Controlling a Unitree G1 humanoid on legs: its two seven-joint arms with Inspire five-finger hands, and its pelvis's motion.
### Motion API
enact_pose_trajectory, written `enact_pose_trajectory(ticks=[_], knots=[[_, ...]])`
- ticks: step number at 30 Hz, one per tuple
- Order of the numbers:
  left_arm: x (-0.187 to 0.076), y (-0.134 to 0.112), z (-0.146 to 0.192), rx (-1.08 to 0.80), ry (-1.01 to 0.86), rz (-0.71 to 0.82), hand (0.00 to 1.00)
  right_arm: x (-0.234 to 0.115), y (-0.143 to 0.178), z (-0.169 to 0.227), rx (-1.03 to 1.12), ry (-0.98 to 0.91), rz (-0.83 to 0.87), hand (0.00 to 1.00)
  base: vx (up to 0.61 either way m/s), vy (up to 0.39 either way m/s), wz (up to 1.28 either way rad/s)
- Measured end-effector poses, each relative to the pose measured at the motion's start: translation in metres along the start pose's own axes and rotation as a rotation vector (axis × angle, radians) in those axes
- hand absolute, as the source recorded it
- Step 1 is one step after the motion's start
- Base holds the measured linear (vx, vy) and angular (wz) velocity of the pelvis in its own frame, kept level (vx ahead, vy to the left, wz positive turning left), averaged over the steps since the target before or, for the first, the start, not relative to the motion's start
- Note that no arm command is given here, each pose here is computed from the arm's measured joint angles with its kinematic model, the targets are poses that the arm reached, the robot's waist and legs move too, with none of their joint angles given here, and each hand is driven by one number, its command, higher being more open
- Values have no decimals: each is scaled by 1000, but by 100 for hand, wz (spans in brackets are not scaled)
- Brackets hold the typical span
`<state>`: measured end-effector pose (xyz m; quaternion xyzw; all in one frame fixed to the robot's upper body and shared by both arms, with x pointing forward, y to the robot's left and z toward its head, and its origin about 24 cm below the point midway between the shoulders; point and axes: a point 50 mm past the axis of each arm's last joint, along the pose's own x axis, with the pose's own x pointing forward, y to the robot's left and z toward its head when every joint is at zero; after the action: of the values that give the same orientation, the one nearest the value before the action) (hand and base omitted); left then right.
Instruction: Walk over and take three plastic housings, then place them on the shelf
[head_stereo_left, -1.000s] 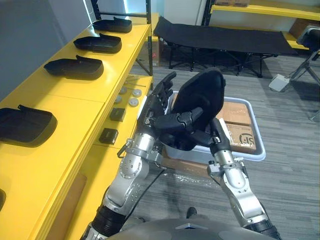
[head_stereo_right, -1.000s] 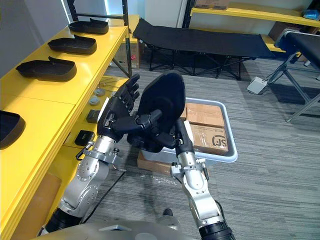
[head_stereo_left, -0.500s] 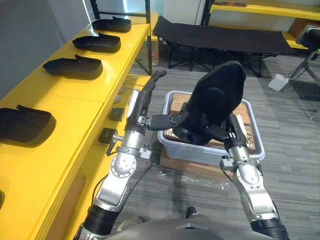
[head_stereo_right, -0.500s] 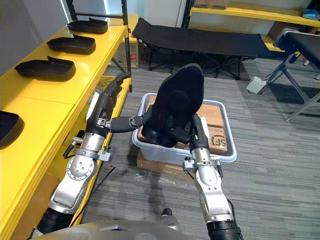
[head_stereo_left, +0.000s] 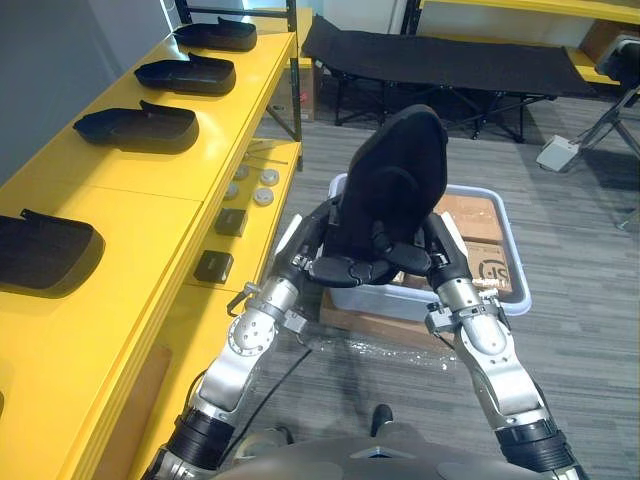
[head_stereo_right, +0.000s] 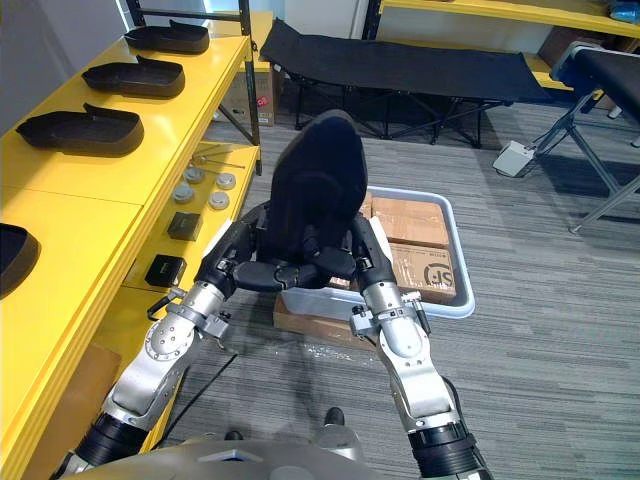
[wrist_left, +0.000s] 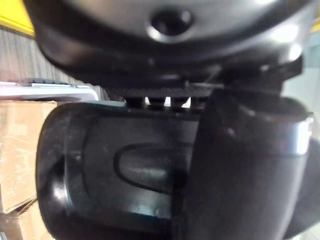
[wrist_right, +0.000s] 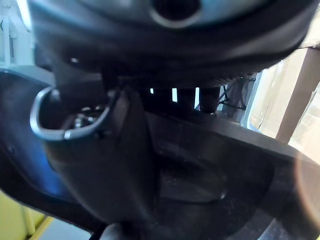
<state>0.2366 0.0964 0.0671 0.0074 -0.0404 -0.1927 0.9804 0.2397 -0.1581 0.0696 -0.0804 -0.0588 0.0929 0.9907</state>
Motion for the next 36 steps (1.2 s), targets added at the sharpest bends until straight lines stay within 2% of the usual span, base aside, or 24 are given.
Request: enact_pose_trajectory(ticks=[9, 10, 17, 24, 29, 36], knots=[[0, 1, -1, -39, -15, 22, 100, 2, 3, 1, 3, -7, 12, 0, -35, -10, 0], [0, 1, -1, -39, -17, 23, 0, 2, 3, 1, 5, -7, 11, 0, 0, 0, 0], [-1, 1, 3, -26, -58, -3, 0, 6, -1, 6, 1, -30, -4, 0, 0, 0, 0], [-2, 14, 7, -26, -83, 72, 0, 4, 5, 8, 39, -36, 46, 0, 0, 0, -1], [-2, 15, 9, -27, -105, 85, 0, 3, 6, 9, 55, -42, 32, 0, 0, 0, 0], [-1, 12, 8, -142, -107, 101, 0, 1, 15, 6, 64, -30, 41, 0, 0, 0, 0]])
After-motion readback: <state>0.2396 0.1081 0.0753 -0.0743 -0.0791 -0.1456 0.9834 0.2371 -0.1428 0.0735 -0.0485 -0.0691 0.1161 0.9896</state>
